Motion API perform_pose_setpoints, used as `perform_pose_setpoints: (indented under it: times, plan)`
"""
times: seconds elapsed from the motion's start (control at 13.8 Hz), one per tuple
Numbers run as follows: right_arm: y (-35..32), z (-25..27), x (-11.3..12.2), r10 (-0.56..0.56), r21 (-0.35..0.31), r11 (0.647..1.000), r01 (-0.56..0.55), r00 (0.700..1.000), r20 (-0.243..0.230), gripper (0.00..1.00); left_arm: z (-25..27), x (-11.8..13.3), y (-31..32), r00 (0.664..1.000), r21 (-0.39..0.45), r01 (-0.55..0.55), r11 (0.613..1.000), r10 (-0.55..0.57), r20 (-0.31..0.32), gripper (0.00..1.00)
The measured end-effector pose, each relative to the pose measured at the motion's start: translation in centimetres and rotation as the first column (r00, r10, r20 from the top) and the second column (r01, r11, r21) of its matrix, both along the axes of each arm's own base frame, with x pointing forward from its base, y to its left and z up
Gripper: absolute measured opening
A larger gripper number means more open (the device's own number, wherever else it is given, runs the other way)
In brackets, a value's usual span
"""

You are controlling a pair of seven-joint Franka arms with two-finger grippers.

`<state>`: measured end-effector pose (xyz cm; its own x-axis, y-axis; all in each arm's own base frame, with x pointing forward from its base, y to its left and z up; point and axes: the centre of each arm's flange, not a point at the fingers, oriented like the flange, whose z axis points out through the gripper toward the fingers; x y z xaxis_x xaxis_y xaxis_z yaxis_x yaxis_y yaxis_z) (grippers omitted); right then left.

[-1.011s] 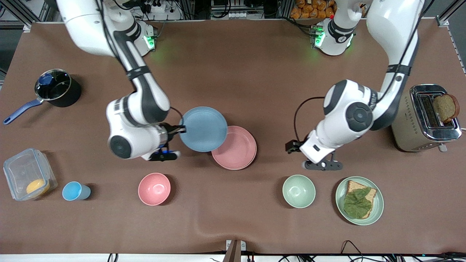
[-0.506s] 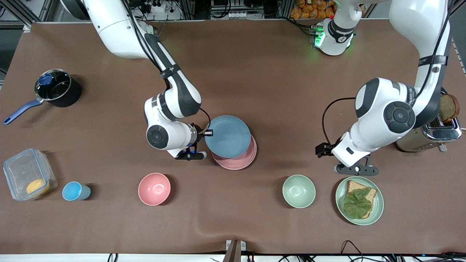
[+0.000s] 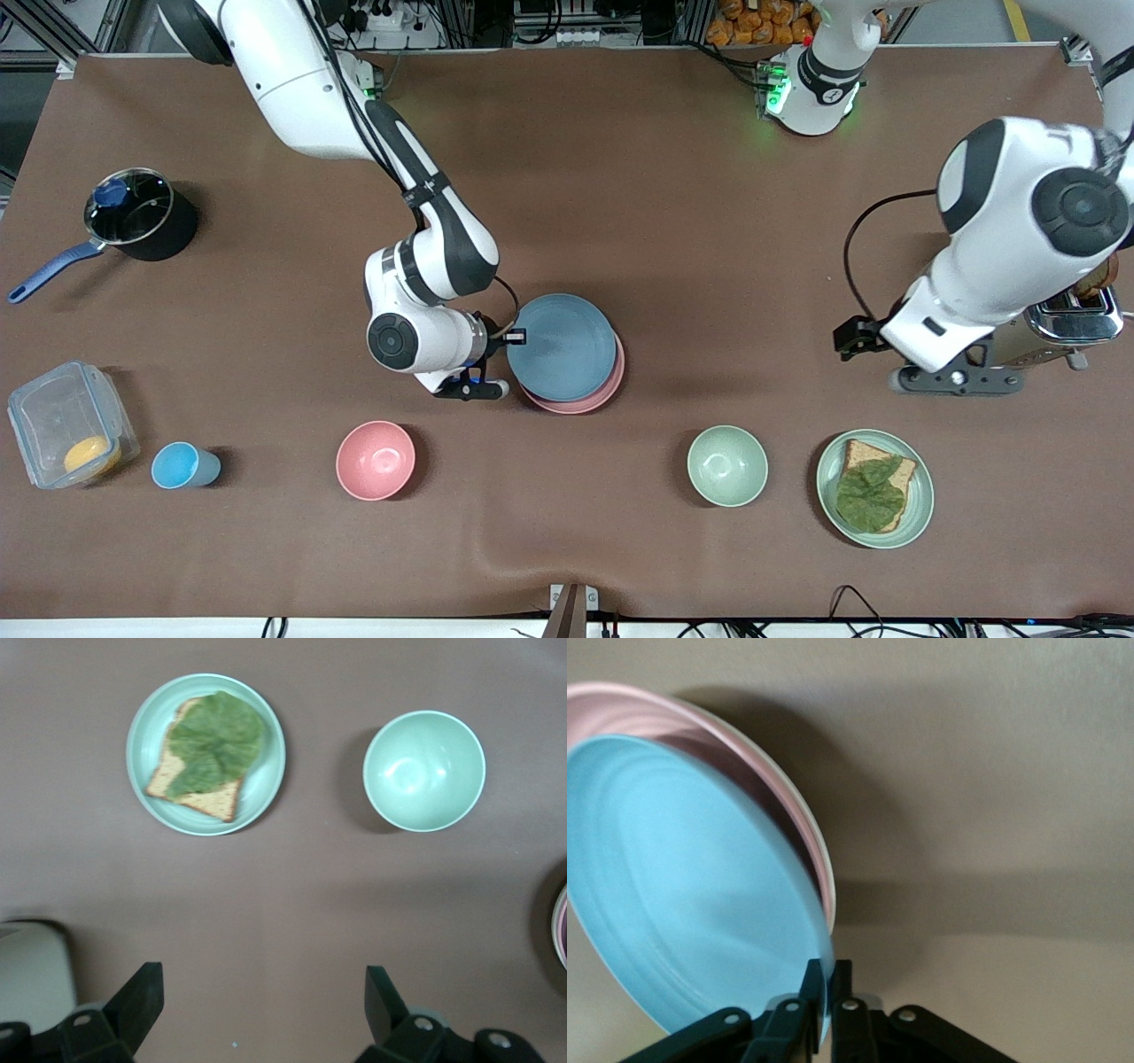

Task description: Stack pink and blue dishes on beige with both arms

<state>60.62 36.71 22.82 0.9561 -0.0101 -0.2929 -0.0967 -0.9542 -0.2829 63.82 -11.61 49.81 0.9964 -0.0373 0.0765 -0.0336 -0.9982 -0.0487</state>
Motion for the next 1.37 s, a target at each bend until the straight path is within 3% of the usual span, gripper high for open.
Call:
perform_pose_setpoints:
  times: [0.36,0.58,0.87,1.01,1.37]
  plan:
    - [-0.3,2.3,1.8,-0.035,0.042,0.999,0.034,0.999,0.026,0.67,2.8,-0.5,4.6,0.999,0.013,-0.049,0.999,0.049,0.022,1.0]
    - [-3.2,4.0,3.5,-0.045,0.034,0.998,0.045,0.999,-0.011,0.96,3.8,-0.7,5.8,0.998,0.012,-0.052,0.999,0.051,0.031,1.0]
    - [-14.9,7.2,6.6,-0.027,-0.04,0.999,0.024,0.998,-0.054,1.0,6.8,-2.0,7.1,0.999,-0.001,-0.049,0.999,0.049,0.021,1.0]
    - [-21.4,9.2,7.4,0.016,-0.102,0.995,-0.021,0.999,-0.048,1.0,8.3,-2.7,7.4,0.998,-0.012,-0.054,0.998,0.055,0.028,1.0]
    - [-31.1,14.6,7.3,0.072,-0.19,0.979,-0.076,0.997,-0.031,1.0,13.2,-5.6,7.5,0.996,-0.079,-0.055,0.995,0.06,0.059,1.0]
